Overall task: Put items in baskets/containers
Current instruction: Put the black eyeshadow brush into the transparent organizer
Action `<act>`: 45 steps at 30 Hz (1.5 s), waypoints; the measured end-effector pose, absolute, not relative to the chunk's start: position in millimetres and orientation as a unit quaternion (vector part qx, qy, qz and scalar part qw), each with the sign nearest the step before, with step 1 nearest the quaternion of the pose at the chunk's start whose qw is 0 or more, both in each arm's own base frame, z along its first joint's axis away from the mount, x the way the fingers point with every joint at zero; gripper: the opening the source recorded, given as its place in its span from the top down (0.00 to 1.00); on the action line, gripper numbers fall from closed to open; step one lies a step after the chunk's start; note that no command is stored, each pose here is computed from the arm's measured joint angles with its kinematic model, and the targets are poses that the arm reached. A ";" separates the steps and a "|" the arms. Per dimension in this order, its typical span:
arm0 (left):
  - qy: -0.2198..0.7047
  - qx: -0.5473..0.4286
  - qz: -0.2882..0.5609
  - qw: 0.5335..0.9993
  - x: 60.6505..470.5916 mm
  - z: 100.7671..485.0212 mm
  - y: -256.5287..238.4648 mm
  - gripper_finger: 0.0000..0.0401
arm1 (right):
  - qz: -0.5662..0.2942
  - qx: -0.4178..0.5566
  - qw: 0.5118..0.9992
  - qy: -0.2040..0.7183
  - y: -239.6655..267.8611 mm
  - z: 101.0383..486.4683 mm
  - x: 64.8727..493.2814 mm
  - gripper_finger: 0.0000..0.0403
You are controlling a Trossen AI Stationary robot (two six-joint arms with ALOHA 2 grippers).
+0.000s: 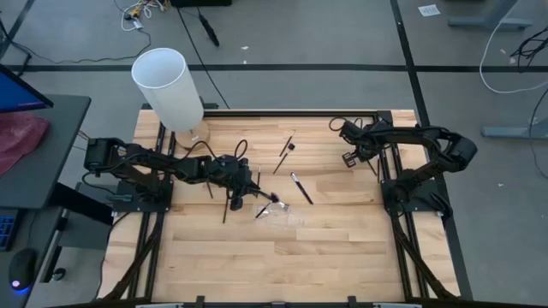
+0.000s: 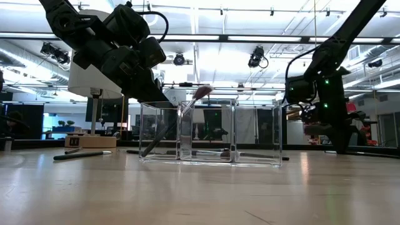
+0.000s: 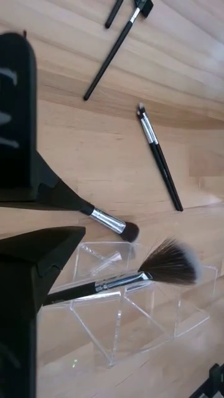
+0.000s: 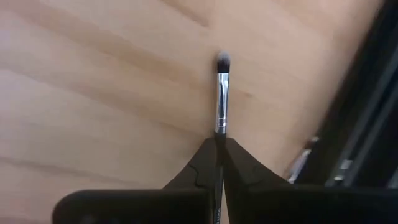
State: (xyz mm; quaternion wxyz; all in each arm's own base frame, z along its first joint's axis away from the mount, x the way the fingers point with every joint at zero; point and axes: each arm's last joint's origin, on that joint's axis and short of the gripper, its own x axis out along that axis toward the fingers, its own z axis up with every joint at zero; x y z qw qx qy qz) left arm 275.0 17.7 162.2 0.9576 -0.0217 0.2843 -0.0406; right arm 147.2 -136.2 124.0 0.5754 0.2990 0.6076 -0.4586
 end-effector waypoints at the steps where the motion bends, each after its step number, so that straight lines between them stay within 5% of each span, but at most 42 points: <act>1: 0.284 -0.018 -0.042 0.958 275.0 162.2 17.7 0.87 | -0.448 0.310 0.583 0.603 -136.0 127.4 150.8 0.99; 11: 0.284 -0.016 -0.041 0.958 275.0 162.3 18.0 0.87 | -0.343 0.391 0.670 0.529 -139.6 146.1 186.9 1.00; 31: 0.283 -0.019 -0.041 0.958 275.1 162.4 18.0 0.87 | -0.360 0.379 0.696 0.492 -115.6 129.2 228.4 1.00; 45: 0.284 -0.020 -0.040 0.958 275.1 162.4 18.0 0.87 | -0.356 0.356 0.716 0.484 -115.0 129.4 232.5 0.74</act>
